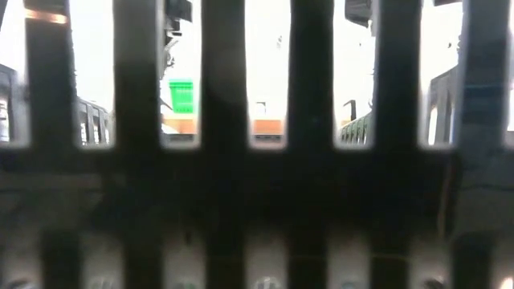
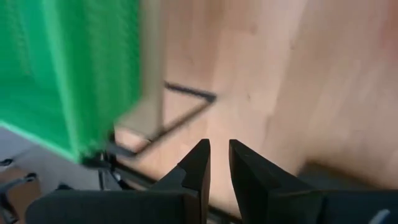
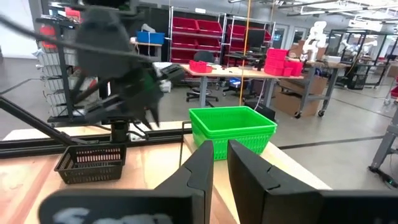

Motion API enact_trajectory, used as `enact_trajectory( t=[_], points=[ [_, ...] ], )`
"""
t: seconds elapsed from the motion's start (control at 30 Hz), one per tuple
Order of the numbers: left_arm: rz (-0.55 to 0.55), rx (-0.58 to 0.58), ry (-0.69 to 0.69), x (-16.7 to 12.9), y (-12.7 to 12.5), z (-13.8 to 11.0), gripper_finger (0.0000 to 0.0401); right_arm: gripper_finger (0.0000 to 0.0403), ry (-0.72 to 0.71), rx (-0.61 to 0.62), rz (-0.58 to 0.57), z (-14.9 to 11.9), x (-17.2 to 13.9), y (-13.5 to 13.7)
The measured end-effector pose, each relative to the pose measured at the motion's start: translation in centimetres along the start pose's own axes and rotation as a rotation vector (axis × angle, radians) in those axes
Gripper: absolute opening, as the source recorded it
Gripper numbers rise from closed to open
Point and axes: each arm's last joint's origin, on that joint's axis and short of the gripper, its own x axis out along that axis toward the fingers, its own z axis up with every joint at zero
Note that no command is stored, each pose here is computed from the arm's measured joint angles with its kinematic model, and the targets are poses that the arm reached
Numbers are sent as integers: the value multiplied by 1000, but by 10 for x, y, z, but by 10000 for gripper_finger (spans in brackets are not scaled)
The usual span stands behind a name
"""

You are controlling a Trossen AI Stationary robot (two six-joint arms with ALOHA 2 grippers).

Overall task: Stack baskets on shelf by color
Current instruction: Stack the top left orange bin on the shelf

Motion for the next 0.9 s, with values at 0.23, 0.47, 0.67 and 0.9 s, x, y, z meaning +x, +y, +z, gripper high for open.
enact_trajectory(
  t=[0.23,0.47,0.67,0.9],
  points=[
    [-60,-97,-250,-1,-31,-37,62,43,-23,-82,254,-1,0,17],
    [-235,-101,-810,34,-84,-48,62,61,85,-94,318,4,21,51],
    [-226,-51,-1086,68,-105,-45,63,110,581,33,239,-53,16,90],
    [-231,-140,-1240,86,-100,-37,63,136,699,201,17,-60,-1,91]
  ],
)
